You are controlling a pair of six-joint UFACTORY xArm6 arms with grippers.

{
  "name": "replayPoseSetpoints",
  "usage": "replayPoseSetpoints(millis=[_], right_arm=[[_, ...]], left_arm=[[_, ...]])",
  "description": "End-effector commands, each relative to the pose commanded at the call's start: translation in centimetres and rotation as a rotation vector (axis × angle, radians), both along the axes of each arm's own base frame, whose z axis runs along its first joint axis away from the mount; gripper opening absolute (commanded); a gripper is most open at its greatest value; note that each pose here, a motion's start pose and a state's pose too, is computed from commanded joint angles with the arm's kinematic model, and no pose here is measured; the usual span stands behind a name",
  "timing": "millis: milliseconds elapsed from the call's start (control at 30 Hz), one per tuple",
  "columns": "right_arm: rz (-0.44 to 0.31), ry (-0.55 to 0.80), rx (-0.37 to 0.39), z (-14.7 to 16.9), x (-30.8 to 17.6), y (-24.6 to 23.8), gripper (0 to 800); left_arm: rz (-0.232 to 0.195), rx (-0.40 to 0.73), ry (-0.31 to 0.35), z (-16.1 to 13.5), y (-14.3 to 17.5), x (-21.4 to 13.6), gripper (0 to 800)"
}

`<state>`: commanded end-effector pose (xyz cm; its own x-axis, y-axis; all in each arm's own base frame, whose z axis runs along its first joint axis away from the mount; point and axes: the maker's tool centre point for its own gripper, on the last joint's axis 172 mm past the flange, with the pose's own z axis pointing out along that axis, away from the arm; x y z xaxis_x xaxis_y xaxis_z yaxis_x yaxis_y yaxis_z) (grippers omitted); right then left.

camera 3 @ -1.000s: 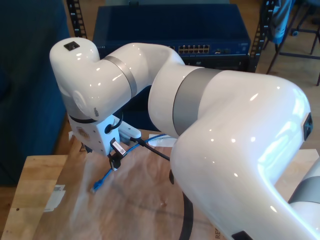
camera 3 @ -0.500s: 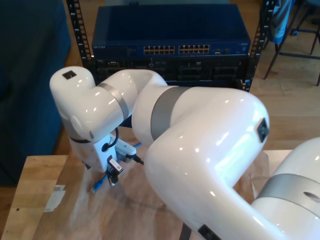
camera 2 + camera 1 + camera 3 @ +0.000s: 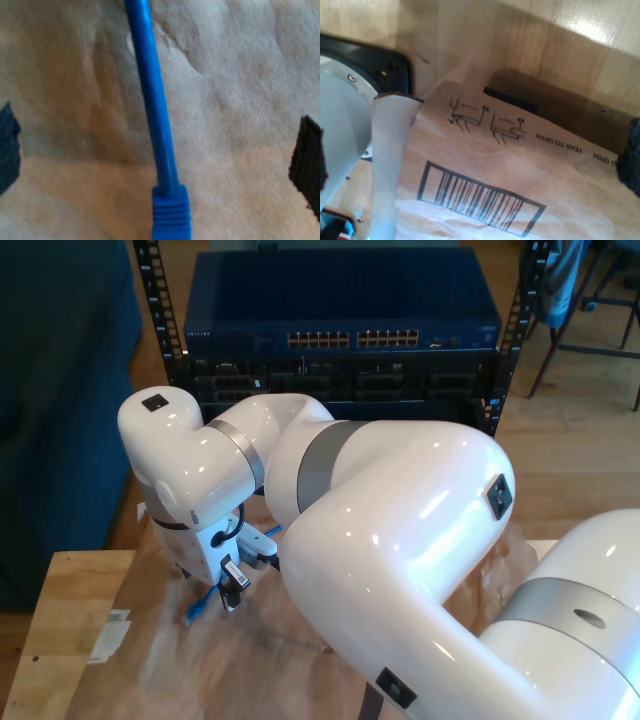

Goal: Grab the cable and plug it in

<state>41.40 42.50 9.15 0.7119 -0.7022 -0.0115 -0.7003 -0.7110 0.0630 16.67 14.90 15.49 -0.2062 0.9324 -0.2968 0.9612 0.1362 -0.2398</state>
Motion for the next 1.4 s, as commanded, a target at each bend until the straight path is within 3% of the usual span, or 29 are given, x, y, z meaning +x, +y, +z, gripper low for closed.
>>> replayPoseSetpoints(millis=[133,367,500,733,900,1033,1133,1267,1400], right_arm=[[-0.017,0.001,-0.003,-0.1,-0.1,0.0,678],[-0.02,0.009,-0.011,-1.1,-0.5,-0.4,675],[-0.021,-0.003,0.001,-1.7,-0.4,-0.3,610],[-0.049,-0.013,0.005,-1.3,-0.1,-0.1,377],[-0.051,-0.015,0.006,-1.2,-0.1,-0.1,71],[-0.061,-0.016,0.009,-0.9,0.1,-0.2,6],[-0.112,-0.035,0.029,1.3,1.1,-0.7,3],[-0.211,-0.056,0.05,6.2,2.7,-3.5,3],[-0.285,-0.056,0.049,11.4,2.7,-6.4,3]], left_arm=[[-0.002,-0.004,0.005,-0.2,0.0,0.0,800],[-0.001,-0.003,0.005,-0.6,0.2,0.1,800],[-0.001,0.0,0.002,-0.6,0.3,0.2,800],[-0.002,-0.003,0.005,-0.7,0.3,0.2,800],[-0.001,-0.004,0.004,-0.7,0.3,0.3,800],[-0.001,-0.005,0.005,-0.7,0.2,0.2,800],[0.0,0.003,-0.003,-0.3,0.4,0.7,800],[0.026,-0.002,-0.038,1.0,-0.4,3.1,800],[0.023,0.024,-0.045,2.2,-1.0,4.8,800]])
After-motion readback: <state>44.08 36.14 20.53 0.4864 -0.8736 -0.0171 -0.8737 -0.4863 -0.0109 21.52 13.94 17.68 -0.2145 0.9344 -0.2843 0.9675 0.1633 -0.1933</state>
